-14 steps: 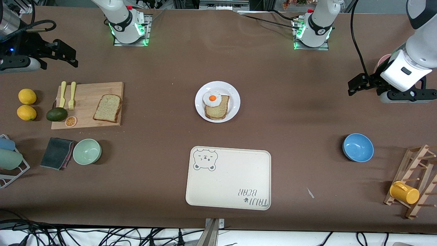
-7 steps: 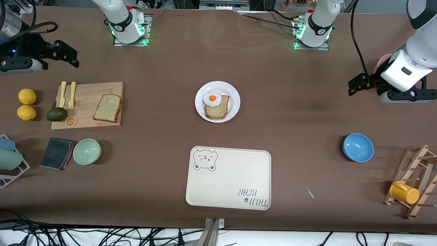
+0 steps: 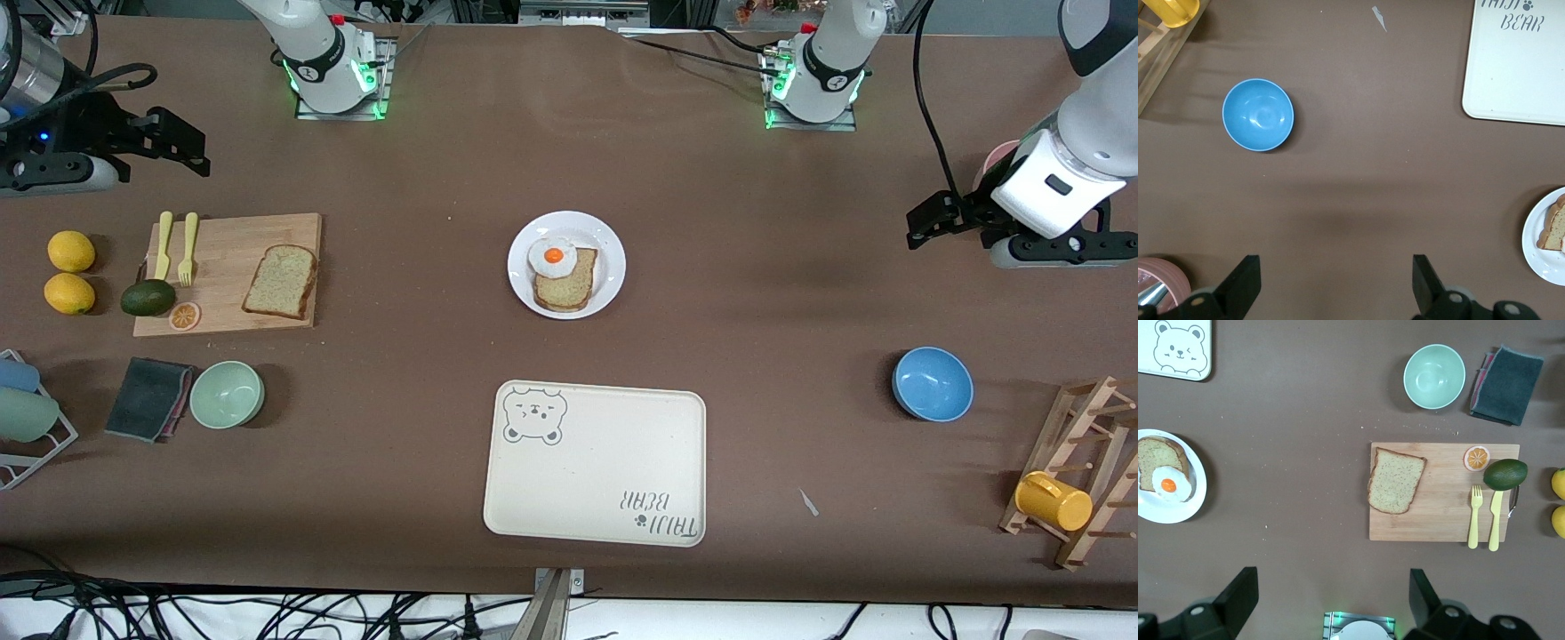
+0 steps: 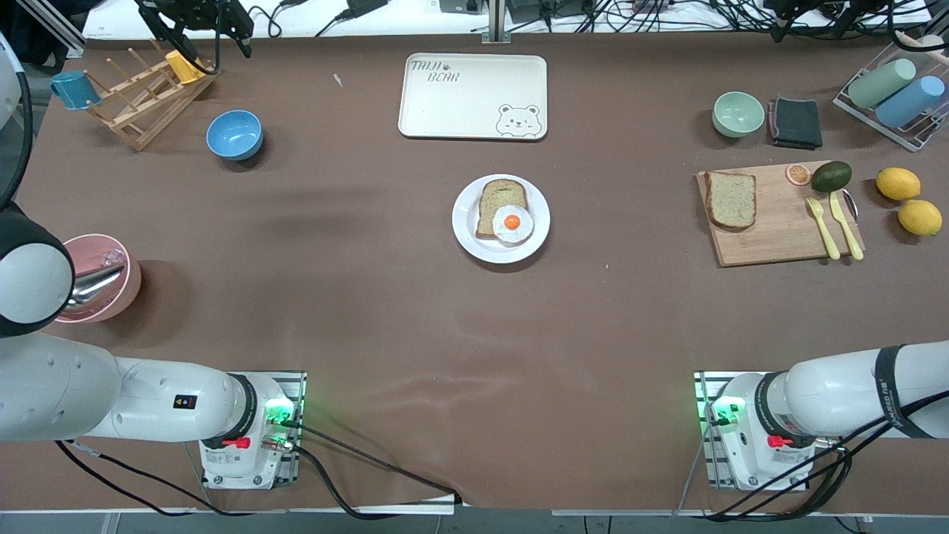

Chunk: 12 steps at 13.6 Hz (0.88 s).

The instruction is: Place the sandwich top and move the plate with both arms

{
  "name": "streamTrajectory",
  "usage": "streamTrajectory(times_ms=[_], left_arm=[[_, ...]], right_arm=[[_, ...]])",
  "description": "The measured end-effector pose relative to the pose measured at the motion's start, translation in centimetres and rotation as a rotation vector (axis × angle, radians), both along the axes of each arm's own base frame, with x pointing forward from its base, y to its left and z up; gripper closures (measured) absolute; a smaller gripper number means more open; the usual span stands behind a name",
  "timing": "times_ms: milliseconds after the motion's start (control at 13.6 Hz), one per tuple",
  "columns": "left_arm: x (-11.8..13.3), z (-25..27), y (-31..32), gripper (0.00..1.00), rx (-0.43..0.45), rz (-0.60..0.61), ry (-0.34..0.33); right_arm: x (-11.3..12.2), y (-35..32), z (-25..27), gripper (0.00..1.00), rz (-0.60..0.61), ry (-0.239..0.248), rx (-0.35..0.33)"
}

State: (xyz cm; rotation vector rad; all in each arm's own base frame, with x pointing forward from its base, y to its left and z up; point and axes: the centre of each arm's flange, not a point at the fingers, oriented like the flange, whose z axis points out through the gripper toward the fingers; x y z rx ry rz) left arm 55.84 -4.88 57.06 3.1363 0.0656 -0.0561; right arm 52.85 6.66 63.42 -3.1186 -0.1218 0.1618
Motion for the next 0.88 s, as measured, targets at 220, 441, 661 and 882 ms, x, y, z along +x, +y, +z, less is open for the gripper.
streamTrajectory(times_ms=[220,441,661,882], left_arm=[[0.00,0.00,0.00,0.00,0.000,0.000,0.000],[0.00,0.00,0.00,0.00,0.000,0.000,0.000],[0.00,0.00,0.00,0.00,0.000,0.000,0.000],[0.00,0.00,0.00,0.00,0.000,0.000,0.000]], right_arm=[[-0.01,0.00,-0.48,0.00,0.000,0.010,-0.001],[-0.01,0.00,-0.57,0.00,0.000,0.012,-0.001],[0.02,0.00,-0.69,0.00,0.000,0.012,-0.001],[0.26,-0.02,-1.13,0.00,0.000,0.002,-0.009]])
